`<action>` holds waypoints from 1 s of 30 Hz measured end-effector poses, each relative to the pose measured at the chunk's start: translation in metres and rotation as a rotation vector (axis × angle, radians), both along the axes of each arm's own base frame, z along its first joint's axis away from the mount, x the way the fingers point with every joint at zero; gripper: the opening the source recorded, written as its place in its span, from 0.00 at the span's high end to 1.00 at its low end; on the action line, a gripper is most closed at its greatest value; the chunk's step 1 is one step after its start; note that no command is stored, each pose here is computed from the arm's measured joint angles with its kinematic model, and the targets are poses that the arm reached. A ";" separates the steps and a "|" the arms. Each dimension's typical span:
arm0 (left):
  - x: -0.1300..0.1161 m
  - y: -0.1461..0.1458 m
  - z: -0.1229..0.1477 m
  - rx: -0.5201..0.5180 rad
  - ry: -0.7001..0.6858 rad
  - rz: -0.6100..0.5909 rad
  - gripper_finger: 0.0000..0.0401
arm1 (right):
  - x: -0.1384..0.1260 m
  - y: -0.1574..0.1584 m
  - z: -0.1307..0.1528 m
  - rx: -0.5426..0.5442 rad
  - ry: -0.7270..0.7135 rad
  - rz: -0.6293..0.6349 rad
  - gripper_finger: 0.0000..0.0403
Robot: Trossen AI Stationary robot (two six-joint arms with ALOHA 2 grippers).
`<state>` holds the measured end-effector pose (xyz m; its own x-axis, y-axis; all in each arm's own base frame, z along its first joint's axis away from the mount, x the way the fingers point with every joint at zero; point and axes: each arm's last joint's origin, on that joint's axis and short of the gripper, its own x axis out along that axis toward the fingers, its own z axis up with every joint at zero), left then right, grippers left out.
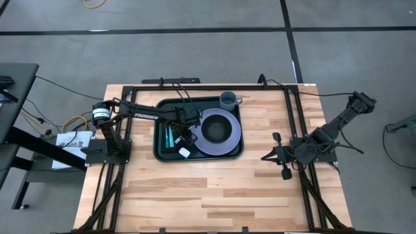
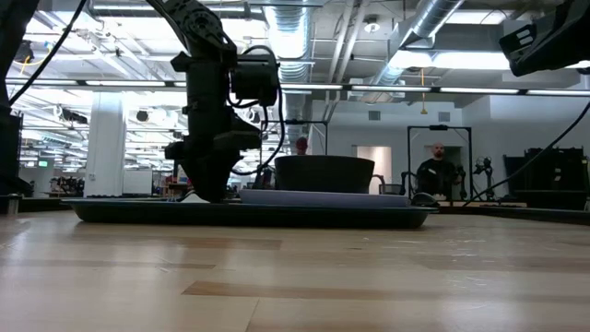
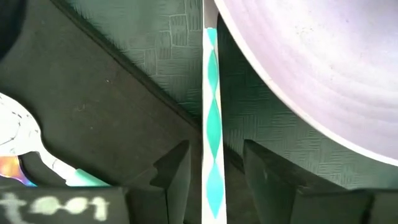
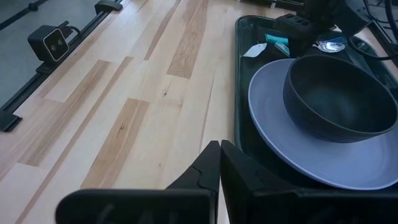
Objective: Set up tray
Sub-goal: Put the white knife on top of the black napkin to the right of the light blue spoon on the black serving tray
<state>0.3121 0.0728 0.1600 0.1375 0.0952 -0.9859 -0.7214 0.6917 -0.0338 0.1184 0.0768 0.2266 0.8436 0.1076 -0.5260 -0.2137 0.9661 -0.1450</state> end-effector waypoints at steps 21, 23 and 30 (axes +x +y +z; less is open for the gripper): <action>-0.007 -0.004 -0.009 -0.041 0.027 0.002 0.71 | 0.000 0.000 0.000 0.000 0.000 0.000 0.99; -0.008 -0.005 -0.011 -0.048 0.032 0.016 0.71 | 0.000 0.000 0.000 0.000 0.000 0.000 0.99; -0.009 -0.005 -0.012 -0.047 0.034 0.040 0.71 | 0.000 0.000 0.000 0.000 0.000 0.000 0.99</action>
